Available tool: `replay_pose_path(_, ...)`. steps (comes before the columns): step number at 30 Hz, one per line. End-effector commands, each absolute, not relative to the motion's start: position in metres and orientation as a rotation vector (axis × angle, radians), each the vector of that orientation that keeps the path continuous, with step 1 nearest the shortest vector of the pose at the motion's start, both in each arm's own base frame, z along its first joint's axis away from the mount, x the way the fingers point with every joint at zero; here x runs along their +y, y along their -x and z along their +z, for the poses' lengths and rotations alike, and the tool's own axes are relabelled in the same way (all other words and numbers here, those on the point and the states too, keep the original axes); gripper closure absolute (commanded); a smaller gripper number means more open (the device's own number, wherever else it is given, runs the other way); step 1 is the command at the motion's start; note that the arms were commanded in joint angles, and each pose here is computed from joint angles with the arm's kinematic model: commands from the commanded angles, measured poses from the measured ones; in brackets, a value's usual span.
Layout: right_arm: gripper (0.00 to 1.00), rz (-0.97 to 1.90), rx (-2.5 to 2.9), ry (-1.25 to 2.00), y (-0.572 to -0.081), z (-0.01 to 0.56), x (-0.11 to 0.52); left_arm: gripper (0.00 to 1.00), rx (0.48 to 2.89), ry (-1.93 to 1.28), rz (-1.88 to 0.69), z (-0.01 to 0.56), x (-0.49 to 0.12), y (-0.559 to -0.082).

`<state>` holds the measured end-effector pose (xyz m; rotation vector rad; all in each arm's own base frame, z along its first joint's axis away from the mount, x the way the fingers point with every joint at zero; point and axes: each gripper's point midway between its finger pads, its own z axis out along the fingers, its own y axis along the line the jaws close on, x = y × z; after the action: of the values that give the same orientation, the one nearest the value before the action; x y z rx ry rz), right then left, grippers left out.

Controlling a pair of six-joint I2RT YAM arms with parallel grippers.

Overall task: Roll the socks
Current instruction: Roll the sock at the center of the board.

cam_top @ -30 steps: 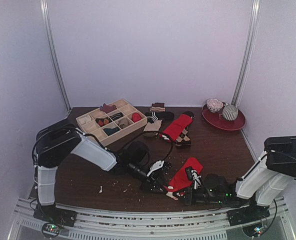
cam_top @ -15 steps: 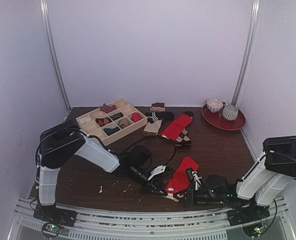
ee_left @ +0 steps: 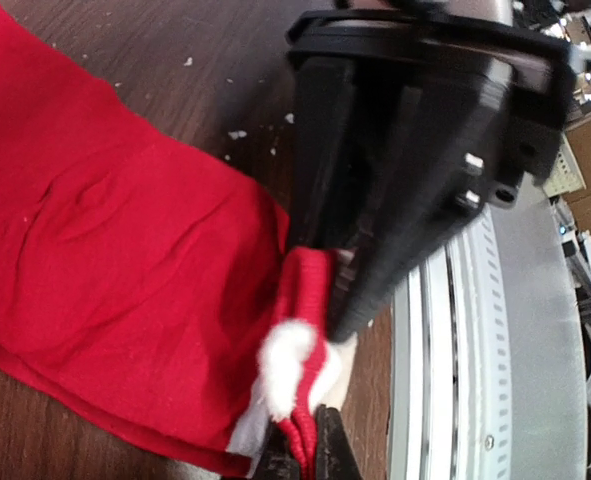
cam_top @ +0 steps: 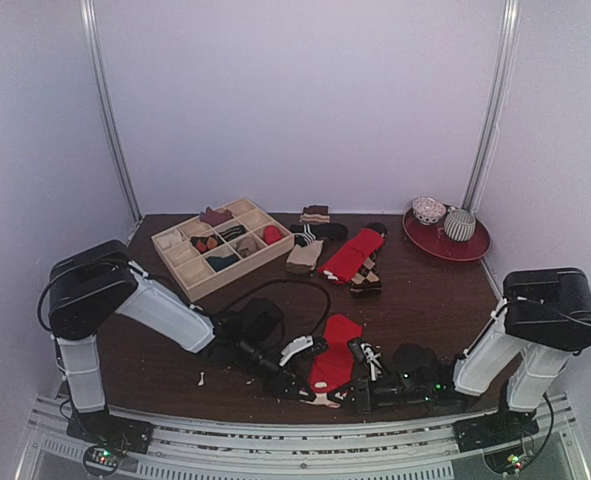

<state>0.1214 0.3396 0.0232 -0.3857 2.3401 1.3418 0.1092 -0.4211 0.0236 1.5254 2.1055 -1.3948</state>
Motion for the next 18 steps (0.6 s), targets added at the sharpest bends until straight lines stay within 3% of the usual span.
replay_pose_path(1, 0.79, 1.106, 2.416, 0.518, -0.124, 0.004, 0.32, 1.0, 2.391, -1.415, -1.345, -0.011, -0.415, -0.109)
replay_pose_path(4, 0.62, 0.93, 2.345, 0.673, -0.133, 0.019, 0.313, 1.0, 2.44, -1.383, -1.339, -0.014, -0.413, -0.109)
replay_pose_path(8, 0.54, 0.745, 2.161, 0.829, -0.145, 0.058, 0.303, 1.0, 2.476, -1.388, -1.344, -0.016, -0.408, -0.104)
replay_pose_path(13, 0.49, 0.584, 1.872, 1.154, -0.119, 0.082, 0.307, 1.0, 2.49, -1.396, -1.33, -0.018, -0.408, -0.105)
replay_pose_path(18, 0.47, 0.441, 1.774, 1.389, -0.103, 0.068, 0.317, 1.0, 2.501, -1.409, -1.334, -0.021, -0.408, -0.103)
